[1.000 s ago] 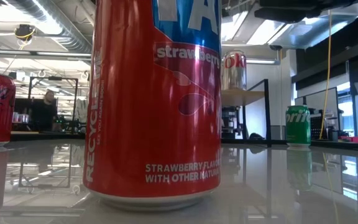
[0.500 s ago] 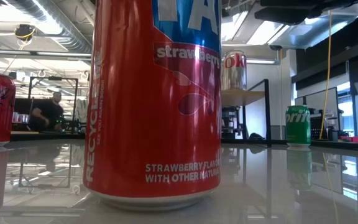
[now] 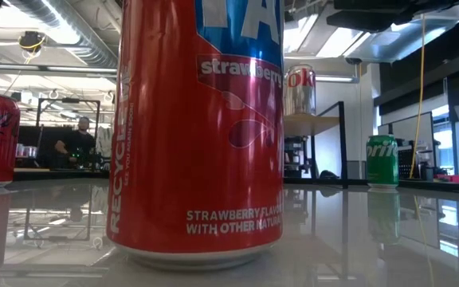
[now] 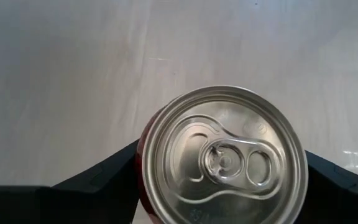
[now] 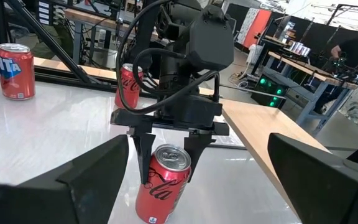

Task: Place canned beverage on shelf
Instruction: Put the right red black soda can on the shelf

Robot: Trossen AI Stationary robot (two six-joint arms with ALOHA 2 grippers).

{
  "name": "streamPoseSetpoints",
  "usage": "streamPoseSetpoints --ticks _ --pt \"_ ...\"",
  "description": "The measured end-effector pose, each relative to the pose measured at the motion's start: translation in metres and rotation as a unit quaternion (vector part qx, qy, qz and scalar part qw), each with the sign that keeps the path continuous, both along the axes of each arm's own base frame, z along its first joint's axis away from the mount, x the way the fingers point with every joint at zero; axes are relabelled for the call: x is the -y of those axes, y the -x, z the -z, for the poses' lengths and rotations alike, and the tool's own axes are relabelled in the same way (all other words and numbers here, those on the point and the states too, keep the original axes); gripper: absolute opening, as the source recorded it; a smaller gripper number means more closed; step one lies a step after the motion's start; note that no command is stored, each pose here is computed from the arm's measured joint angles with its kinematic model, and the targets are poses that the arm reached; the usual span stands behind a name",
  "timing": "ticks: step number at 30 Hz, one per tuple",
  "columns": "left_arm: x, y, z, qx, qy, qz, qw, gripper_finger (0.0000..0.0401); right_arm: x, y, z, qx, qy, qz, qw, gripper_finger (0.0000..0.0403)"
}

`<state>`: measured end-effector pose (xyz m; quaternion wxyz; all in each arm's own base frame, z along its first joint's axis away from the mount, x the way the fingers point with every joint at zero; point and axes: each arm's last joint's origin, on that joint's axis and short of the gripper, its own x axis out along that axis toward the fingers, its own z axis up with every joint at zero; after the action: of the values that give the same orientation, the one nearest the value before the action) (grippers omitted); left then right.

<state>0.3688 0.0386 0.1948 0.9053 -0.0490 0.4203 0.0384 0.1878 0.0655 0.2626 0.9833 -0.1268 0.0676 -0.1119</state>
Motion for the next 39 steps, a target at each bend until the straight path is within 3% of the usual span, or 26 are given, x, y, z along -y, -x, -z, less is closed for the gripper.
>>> streamPoseSetpoints --ticks 8,21,28,39 --pt "0.000 0.000 -0.014 -0.002 0.008 -0.018 1.000 0.0284 0.000 0.000 0.000 0.000 0.000 0.000 1.000 0.0381" --pt "0.004 -0.013 -0.119 0.010 -0.074 -0.036 0.997 0.0288 0.000 0.000 0.000 0.000 0.000 0.000 1.000 0.0381" --pt "-0.027 -0.012 -0.154 0.058 -0.099 -0.062 0.992 0.0288 0.000 0.000 0.000 0.000 0.000 0.000 1.000 0.0381" --pt "-0.085 -0.002 -0.158 0.080 -0.083 -0.089 0.989 0.0289 0.000 0.000 0.001 -0.003 -0.004 0.001 1.000 0.0381"
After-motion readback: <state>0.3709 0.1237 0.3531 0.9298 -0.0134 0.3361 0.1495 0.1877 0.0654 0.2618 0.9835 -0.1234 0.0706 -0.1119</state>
